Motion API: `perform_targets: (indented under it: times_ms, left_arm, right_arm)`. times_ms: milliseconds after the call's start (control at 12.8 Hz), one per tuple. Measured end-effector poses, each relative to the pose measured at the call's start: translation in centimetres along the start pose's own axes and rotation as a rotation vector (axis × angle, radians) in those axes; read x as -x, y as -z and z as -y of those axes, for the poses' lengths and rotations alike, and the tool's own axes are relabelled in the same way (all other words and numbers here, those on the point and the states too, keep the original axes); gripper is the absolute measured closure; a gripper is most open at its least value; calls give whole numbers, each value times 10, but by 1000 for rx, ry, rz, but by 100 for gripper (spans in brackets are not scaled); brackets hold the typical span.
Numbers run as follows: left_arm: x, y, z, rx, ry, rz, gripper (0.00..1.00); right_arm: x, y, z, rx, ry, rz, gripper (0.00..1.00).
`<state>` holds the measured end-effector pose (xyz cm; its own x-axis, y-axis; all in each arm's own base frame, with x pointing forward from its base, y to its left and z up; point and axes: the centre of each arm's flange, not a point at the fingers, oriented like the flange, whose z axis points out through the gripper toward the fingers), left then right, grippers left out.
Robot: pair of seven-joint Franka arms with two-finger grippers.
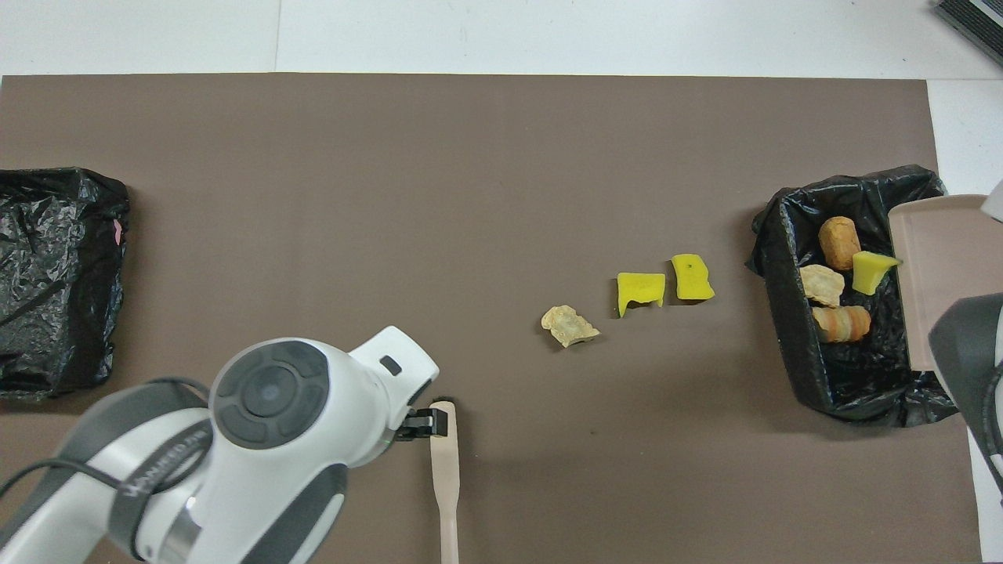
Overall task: Sweep and dump trash in bin
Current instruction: 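Tip the dustpan with the right gripper to dump trash into the bin, then set the dustpan down mid-table with the right gripper and release it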
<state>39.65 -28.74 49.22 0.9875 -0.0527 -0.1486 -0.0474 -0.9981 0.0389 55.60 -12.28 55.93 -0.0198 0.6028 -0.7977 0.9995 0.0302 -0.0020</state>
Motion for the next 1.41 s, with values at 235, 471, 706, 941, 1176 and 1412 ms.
perform_targets:
  times_ms: [235, 471, 706, 941, 1176, 1412]
  left_arm:
    - [-28, 63, 42, 15, -31, -66, 0]
    - [-36, 112, 79, 17, -69, -74, 12]
    - [-40, 157, 124, 26, -96, -103, 0]
    - [-41, 182, 151, 30, -102, -111, 0]
    - [-52, 190, 152, 30, -104, -70, 0]
    - [-69, 196, 165, 16, -82, -65, 0]
  right_arm:
    - [13, 18, 6, 30, -24, 2, 68]
    - [13, 40, 6, 58, -70, -111, 68]
    - [-3, 45, 7, 27, -175, -359, 68]
    - [-23, 46, 7, -79, -397, -506, 68]
    - [-61, 61, 4, -236, -691, -592, 68]
    - [-121, 95, -5, -409, -956, -650, 68]
